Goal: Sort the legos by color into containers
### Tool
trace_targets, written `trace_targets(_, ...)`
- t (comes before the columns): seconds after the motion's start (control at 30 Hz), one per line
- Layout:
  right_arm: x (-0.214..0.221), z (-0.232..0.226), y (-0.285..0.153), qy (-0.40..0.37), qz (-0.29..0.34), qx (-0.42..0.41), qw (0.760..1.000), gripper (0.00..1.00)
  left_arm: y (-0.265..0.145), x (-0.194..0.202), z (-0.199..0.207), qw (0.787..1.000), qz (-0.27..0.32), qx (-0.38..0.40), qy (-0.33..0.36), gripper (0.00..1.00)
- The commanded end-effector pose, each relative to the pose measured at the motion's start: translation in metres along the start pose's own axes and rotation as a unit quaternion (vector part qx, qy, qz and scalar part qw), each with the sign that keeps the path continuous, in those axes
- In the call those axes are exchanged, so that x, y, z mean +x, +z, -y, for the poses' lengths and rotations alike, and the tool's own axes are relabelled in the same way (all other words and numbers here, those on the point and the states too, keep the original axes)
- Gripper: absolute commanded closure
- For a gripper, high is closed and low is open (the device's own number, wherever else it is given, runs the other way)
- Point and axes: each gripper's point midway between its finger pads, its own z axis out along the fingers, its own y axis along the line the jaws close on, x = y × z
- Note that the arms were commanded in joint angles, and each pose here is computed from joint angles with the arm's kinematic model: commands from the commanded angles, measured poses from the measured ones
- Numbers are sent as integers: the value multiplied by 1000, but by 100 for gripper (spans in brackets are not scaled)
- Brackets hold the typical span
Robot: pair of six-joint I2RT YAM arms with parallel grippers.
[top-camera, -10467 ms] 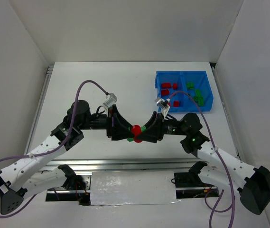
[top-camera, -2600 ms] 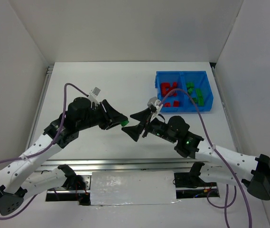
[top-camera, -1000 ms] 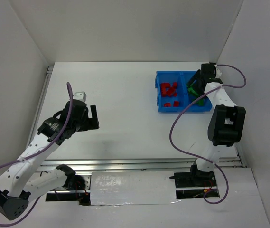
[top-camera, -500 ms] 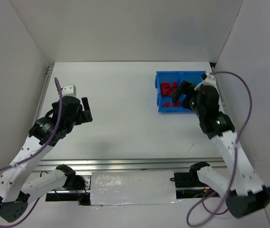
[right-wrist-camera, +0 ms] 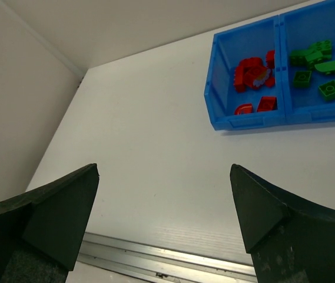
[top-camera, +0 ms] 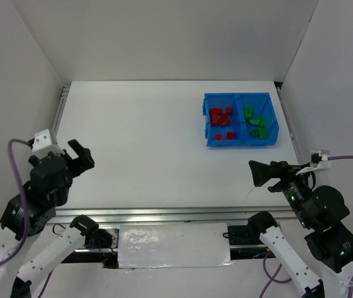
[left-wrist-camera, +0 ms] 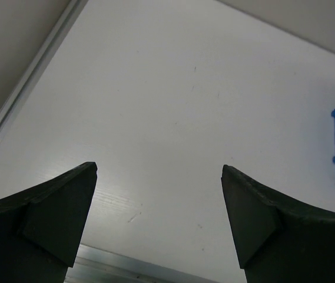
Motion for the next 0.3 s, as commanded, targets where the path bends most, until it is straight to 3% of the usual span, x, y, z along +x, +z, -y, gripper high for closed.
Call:
trace_targets(0.0, 0, 10, -10, -12, 6, 17, 1000, 0, -4, 5, -5, 999, 31, 21, -30, 1)
trace_targets(0.27, 6, 9, -6, -5, -2, 13, 1000, 0, -11, 2, -6, 997, 45, 40, -46, 0)
